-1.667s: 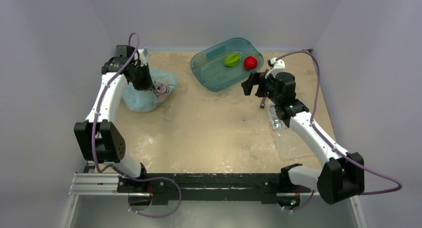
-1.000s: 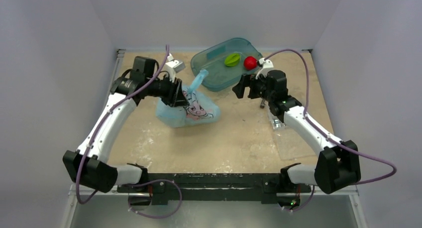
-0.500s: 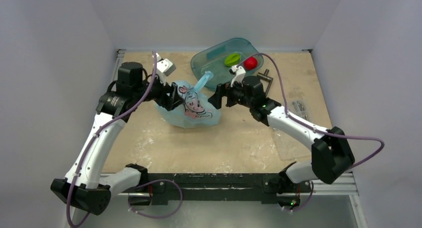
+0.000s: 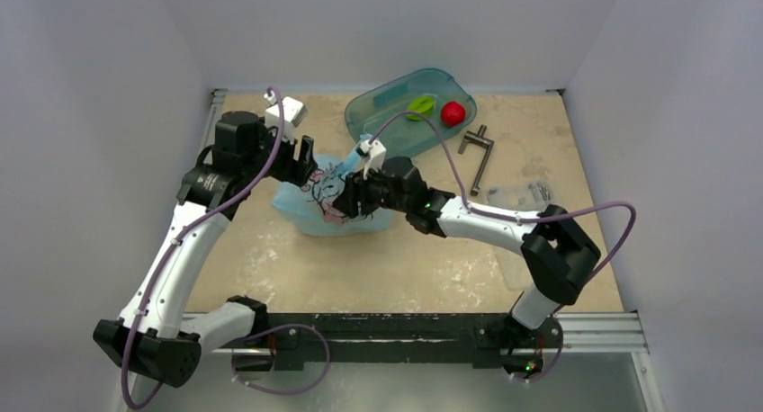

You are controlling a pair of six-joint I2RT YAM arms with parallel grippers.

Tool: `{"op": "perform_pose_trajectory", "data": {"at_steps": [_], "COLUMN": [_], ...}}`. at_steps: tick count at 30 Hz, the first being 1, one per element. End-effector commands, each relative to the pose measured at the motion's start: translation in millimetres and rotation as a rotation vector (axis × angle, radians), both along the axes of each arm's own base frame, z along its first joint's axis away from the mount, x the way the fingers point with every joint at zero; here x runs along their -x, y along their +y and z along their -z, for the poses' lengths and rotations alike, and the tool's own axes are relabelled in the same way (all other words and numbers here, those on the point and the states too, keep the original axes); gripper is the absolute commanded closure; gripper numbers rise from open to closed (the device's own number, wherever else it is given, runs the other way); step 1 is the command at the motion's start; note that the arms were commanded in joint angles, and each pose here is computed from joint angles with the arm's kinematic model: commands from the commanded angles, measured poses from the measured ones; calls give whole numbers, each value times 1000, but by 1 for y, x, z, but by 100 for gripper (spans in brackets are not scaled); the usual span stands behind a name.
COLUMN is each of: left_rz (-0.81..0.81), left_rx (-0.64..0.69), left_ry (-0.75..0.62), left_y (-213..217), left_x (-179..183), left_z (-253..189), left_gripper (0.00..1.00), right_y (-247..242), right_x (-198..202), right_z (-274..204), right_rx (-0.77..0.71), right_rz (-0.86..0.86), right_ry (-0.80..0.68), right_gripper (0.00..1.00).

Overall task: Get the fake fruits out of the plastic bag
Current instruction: Untie the plastic bag at the center of the board.

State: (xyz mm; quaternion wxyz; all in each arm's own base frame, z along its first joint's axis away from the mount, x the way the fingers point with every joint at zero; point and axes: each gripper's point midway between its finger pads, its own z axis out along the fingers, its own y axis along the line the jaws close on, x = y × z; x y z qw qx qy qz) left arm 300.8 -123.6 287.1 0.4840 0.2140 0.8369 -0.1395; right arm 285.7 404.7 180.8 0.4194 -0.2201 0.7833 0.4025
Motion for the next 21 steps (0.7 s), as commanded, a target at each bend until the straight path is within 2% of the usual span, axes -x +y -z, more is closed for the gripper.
{"op": "perform_pose_trajectory", "data": {"at_steps": [1, 3, 8, 12, 17, 21], "left_rz": [-63, -46, 83, 204, 257, 284], "left_rx": [1, 5, 42, 125, 151, 128], "left_ry": [-4, 34, 218, 370, 415, 445], "left_y": [7, 3, -24, -51, -60, -65], "left_x": [-13, -15, -13, -6, 1, 8], "left_z": [-1, 6, 36, 54, 60, 67], "left_gripper": [31, 30, 27, 27, 28, 37], "right_y": [21, 25, 22, 11, -5, -14], "right_x": [41, 64, 108, 115, 118, 121], "right_z": [24, 48, 86, 87, 64, 58], "right_rx": [-26, 4, 36, -1, -48, -67], "right_rz": [-96, -139, -185, -161, -148, -134], "right_ry": [11, 34, 70, 79, 16, 8], "right_gripper": [56, 62, 64, 59, 42, 40]}}
